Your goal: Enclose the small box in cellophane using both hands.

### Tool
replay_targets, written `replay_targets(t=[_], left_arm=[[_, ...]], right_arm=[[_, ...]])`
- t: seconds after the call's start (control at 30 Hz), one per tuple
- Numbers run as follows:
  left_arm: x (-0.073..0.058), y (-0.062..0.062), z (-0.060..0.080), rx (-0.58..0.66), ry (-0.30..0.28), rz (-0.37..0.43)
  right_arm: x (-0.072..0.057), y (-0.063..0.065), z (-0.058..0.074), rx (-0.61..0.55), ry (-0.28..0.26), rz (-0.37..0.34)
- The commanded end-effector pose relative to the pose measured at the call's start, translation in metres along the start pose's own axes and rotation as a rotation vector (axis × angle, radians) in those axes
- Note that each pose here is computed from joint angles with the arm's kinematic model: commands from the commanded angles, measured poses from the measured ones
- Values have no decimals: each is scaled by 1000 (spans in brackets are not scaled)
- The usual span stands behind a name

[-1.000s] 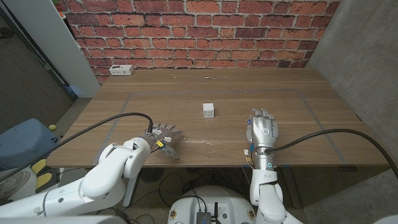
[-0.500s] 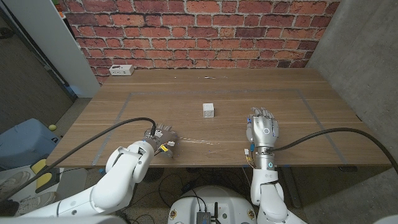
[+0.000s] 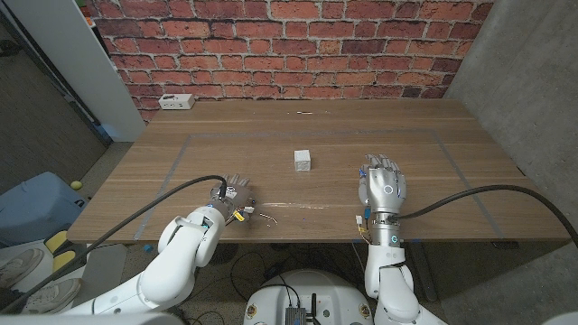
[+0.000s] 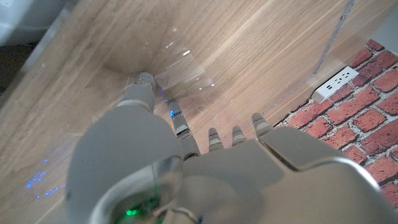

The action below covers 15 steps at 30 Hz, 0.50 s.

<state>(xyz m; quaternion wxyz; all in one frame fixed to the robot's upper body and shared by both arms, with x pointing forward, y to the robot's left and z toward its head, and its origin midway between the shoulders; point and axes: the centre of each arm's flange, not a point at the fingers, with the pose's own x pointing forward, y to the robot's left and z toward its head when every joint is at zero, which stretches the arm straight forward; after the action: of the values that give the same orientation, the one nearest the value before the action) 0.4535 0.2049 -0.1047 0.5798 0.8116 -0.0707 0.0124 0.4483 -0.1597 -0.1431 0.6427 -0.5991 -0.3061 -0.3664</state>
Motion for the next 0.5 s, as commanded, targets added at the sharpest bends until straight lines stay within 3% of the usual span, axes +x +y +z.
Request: replay_targets(t=[0.03, 0.3, 0.5], left_arm=[[12, -24, -1, -22, 16, 50], [13, -28, -6, -62, 52, 205], [17, -28, -7, -147, 61, 272]], right_arm=[[3, -3, -2, -19, 7, 0], [3, -2, -3, -19, 17, 18], [1, -4, -7, -14, 31, 79]])
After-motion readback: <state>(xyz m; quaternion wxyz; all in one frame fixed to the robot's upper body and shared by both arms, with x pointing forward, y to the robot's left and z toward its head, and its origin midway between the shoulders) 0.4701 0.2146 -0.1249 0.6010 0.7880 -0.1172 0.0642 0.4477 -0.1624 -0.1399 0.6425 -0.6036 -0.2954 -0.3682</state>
